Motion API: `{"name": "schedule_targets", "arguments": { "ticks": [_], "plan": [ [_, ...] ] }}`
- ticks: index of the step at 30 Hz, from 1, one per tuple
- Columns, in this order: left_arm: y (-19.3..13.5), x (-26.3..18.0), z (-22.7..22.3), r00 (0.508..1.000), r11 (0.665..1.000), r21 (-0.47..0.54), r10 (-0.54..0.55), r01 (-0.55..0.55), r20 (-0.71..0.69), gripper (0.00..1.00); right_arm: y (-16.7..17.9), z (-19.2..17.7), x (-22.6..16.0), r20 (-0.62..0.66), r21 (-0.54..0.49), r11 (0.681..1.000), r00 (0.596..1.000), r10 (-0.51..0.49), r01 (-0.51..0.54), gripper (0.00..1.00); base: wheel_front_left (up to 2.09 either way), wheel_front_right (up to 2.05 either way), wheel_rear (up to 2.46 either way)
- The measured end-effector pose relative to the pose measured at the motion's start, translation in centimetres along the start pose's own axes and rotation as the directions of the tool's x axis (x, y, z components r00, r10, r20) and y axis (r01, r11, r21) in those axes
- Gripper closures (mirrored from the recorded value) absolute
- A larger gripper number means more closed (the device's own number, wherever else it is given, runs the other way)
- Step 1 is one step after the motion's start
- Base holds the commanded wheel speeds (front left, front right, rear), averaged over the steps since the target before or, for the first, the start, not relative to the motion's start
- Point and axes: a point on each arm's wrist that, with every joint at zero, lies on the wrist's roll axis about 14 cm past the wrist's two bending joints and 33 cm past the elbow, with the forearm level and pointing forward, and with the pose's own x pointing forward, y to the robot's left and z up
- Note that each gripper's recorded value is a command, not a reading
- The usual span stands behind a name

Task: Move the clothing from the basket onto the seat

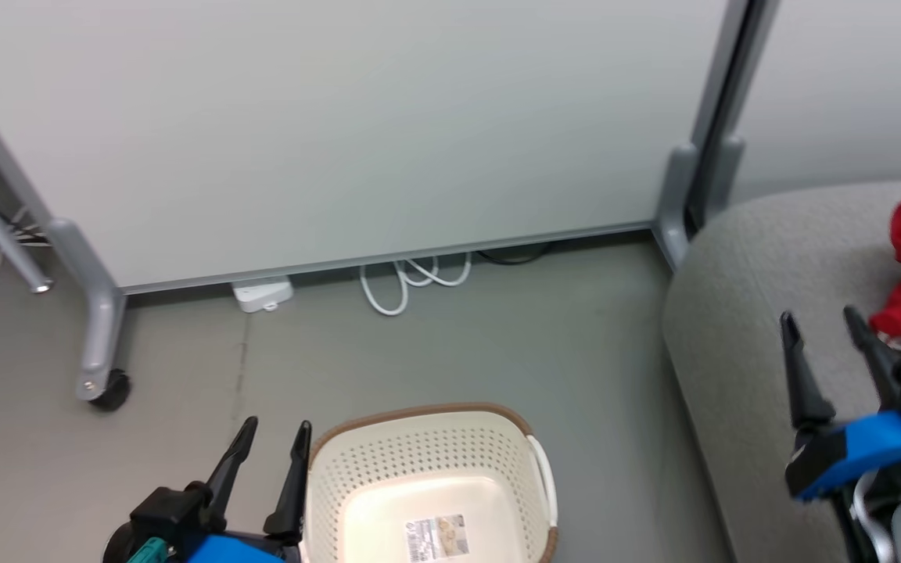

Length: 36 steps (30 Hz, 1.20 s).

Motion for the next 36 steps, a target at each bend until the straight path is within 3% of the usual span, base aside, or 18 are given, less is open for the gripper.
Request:
{"name": "schedule_targets", "arguments": {
  "ticks": [10, 33, 34, 36],
  "plan": [
    [4.7, -4.1, 0.4, 0.984, 0.984, -0.001, 0.176, -0.176, 0.017, 0.0, 6.1, 0.4, -2.5, 0.023, 0.051, 0.994, 0.995, 0.096, -0.097, 0.0, 0.0, 0.0, 0.0],
    [5.4, -4.3, -0.2, 0.978, 0.978, -0.007, 0.21, -0.21, 0.002, 0.0, 6.6, -1.5, -4.1, -0.031, 0.105, 0.991, 0.996, 0.085, -0.081, 0.0, 0.0, 0.0, 0.0],
    [5.4, -4.4, -0.4, 0.978, 0.977, -0.009, 0.211, -0.211, -0.005, 1.0, 6.6, -1.7, -4.1, -0.037, 0.107, 0.991, 0.996, 0.085, -0.08, 1.0, 0.0, 0.0, 0.0],
    [5.4, -4.7, -1.3, 0.976, 0.976, -0.015, 0.217, -0.218, -0.03, 1.0, 6.6, -2.6, -4.4, -0.065, 0.112, 0.991, 0.994, 0.085, -0.077, 1.0, 0.0, 0.0, 0.0]
  ]
}}
